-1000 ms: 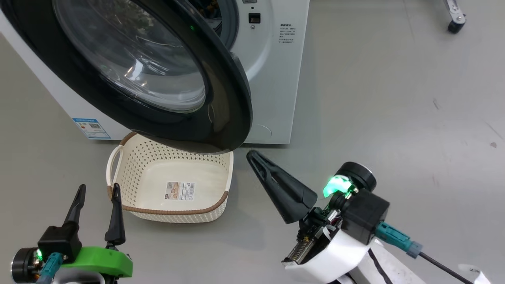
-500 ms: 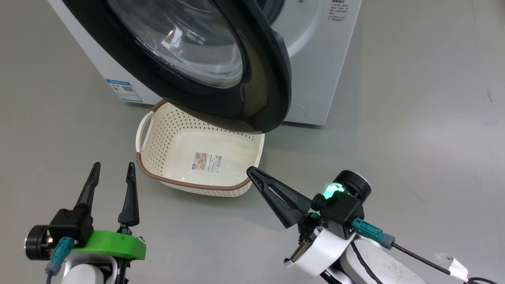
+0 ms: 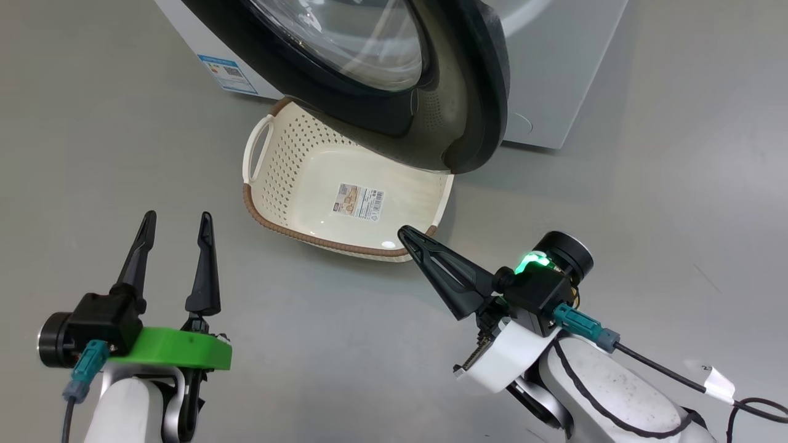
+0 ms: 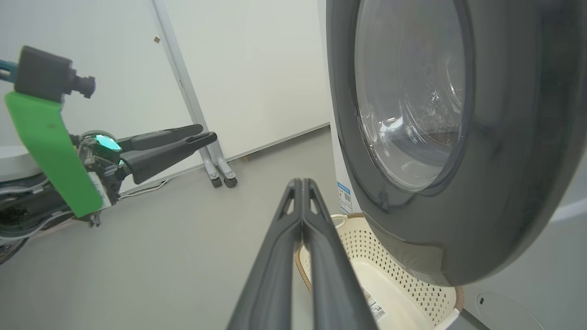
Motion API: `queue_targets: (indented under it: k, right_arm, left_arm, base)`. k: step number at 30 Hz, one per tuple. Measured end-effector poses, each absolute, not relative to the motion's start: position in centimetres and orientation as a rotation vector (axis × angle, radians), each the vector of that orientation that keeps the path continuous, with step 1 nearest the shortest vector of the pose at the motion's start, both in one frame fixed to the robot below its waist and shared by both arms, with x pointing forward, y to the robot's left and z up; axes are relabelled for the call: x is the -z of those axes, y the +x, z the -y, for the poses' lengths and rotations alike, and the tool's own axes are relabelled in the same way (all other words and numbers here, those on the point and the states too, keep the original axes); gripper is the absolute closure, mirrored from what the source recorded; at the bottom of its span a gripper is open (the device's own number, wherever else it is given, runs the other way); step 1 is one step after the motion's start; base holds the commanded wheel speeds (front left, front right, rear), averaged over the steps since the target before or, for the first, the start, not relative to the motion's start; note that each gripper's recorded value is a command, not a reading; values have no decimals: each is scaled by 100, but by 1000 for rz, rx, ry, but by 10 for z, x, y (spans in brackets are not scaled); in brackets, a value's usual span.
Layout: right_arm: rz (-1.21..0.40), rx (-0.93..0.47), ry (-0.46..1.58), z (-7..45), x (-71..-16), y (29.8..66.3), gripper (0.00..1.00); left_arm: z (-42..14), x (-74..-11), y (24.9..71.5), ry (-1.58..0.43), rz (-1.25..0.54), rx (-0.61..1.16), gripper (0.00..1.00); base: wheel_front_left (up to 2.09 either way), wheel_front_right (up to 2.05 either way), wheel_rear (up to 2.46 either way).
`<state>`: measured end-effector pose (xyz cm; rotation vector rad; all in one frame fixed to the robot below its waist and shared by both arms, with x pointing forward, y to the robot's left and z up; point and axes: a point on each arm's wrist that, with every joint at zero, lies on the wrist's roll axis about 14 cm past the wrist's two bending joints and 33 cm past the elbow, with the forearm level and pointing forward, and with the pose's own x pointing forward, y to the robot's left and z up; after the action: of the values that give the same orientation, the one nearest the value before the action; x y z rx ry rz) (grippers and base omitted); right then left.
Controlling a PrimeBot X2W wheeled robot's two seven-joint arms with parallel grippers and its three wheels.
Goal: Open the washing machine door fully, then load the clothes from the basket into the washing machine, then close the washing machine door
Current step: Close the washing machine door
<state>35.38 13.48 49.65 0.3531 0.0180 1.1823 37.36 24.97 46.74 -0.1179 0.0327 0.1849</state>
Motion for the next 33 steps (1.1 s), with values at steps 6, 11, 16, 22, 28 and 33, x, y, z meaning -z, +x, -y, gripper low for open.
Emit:
queue_targets:
  k: [6,11,16,22,28,33]
  right_arm:
    - [-33,-1212,365,-144,-488,359,100]
    - [-42,-1199,365,-144,-480,371,100]
    - [-51,-1175,366,-142,-472,385,100]
    - [-49,-1148,365,-141,-465,404,100]
    - [-33,-1106,374,-137,-461,427,100]
    - [-36,-1075,373,-134,-453,443,100]
  left_arm:
    - [-255,-463,380,-108,-44,-198,0]
    - [-255,-460,388,-107,-48,-195,0]
    - [-254,-455,395,-117,-54,-193,0]
    - [-248,-451,406,-144,-55,-177,0]
    - [-243,-444,417,-149,-65,-160,0]
    - [-240,-440,426,-165,-65,-149,0]
  base:
    - [0,0,0]
    - [0,0,0]
    - [0,0,0]
    - [0,0,0]
    - [0,0,0]
    - [0,0,0]
